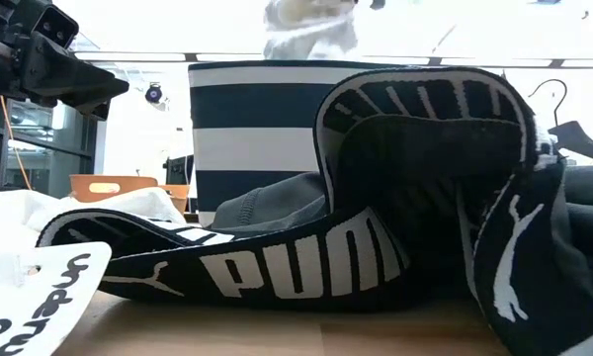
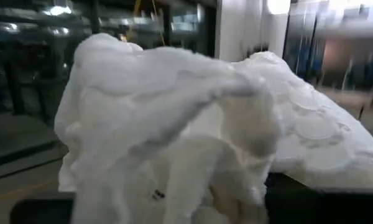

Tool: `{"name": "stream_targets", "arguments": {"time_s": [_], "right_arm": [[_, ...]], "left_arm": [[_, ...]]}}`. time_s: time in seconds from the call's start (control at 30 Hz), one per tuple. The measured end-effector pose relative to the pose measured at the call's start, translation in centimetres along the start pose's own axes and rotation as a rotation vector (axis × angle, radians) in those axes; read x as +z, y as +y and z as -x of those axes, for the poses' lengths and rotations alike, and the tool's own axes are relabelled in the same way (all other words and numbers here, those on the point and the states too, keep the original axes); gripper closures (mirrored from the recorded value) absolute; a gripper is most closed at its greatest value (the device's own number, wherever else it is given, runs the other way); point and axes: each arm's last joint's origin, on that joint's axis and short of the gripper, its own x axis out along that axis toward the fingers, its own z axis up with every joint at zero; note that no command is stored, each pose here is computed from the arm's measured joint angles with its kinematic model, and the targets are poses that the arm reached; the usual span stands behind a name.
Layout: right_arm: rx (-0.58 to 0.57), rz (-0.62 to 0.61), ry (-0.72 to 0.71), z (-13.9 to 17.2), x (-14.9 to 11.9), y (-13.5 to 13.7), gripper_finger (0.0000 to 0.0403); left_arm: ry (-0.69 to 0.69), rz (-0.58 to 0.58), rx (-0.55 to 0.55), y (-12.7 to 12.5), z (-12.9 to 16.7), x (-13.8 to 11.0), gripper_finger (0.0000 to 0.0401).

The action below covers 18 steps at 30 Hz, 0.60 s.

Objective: Pick & Place Cloths
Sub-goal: Put the white dress into the laundry organizer

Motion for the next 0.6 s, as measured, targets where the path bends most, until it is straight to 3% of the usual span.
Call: {"name": "stream_targets", "arguments": {"time_s": [0.27, 0.6], "right_arm": [[0.086, -0.097, 0.232, 0.1, -2.4, 0.3, 0.0344], [0.189, 0.066, 0.495, 0.1, -5.1, -1.2, 0.0344]], "left_arm": [[0.000, 0.000, 0.000, 0.0, 0.0, 0.0, 0.0288], [0.000, 0.000, 0.000, 0.0, 0.0, 0.0, 0.0288]]}}
